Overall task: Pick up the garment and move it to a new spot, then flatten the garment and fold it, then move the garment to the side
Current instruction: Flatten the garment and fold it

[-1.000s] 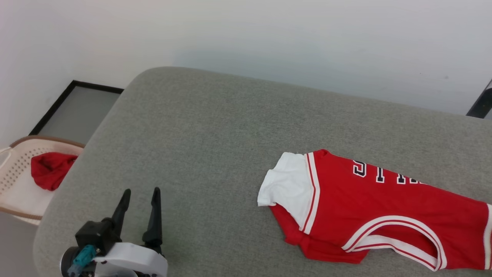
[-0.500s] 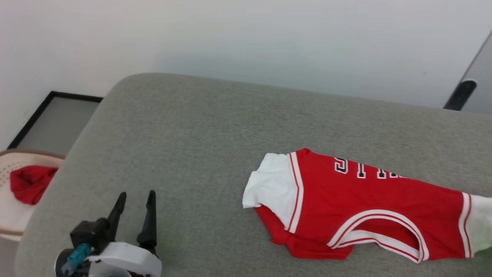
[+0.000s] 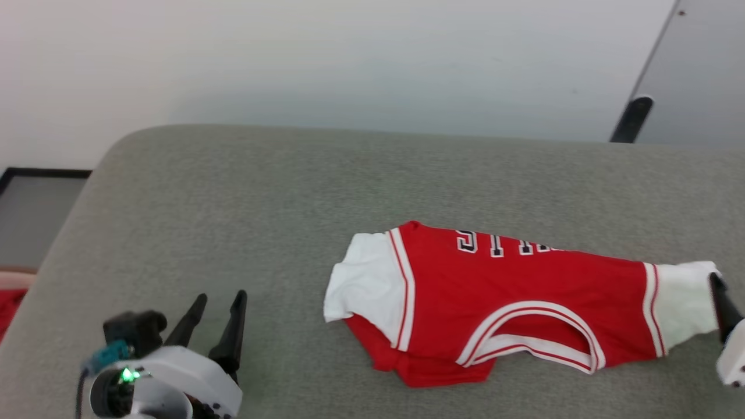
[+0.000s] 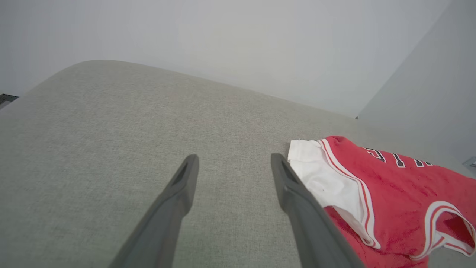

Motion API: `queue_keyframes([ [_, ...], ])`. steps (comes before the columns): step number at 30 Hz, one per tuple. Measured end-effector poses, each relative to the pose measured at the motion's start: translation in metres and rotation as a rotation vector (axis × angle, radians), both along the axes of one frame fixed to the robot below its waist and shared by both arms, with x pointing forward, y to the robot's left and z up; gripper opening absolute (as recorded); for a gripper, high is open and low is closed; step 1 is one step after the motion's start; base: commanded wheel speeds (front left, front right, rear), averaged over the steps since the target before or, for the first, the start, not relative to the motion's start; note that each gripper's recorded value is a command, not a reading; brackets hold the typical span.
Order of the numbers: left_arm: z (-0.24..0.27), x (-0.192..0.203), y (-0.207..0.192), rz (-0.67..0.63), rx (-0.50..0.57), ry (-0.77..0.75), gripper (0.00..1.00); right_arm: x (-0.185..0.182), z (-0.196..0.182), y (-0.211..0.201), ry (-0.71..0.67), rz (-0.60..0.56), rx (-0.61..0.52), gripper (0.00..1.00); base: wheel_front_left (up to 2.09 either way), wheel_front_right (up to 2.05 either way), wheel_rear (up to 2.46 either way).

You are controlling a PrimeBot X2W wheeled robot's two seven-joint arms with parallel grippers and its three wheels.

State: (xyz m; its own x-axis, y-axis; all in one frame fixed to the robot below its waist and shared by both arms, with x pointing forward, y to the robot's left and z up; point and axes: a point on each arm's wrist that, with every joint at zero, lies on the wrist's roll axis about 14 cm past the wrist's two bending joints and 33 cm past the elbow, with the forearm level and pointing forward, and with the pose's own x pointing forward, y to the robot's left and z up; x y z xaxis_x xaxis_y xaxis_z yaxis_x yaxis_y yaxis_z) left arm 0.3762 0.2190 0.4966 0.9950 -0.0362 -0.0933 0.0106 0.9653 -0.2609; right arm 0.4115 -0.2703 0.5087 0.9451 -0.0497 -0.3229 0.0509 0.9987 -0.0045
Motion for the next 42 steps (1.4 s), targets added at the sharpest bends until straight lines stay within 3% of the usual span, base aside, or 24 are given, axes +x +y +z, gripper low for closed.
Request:
queue_keyframes([
  [6,-0.001,0.022,-0.029,-0.153,-0.065,0.152,1.00,-0.017,0.005,0.011,-0.088,-0.017,0.050,1.00,0.00,0.00,0.00],
  [14,-0.004,0.049,-0.073,-0.330,-0.148,0.445,1.00,-0.031,-0.005,0.014,-0.097,-0.055,0.090,1.00,0.00,0.00,0.00],
  [20,-0.022,0.054,-0.091,-0.396,-0.102,0.696,1.00,-0.039,-0.017,0.004,-0.073,-0.097,0.097,1.00,0.00,0.00,0.00],
  [27,-0.046,0.049,-0.103,-0.446,-0.021,0.882,1.00,-0.047,-0.028,-0.004,-0.044,-0.131,0.102,1.00,0.00,0.00,0.00],
  [37,-0.079,0.045,-0.089,-0.432,0.096,1.007,1.00,-0.050,-0.038,-0.010,-0.018,-0.151,0.102,1.00,0.00,0.00,0.00],
  [42,-0.088,0.048,-0.091,-0.433,0.080,1.016,1.00,-0.045,-0.039,-0.009,-0.017,-0.145,0.101,1.00,0.00,0.00,0.00],
])
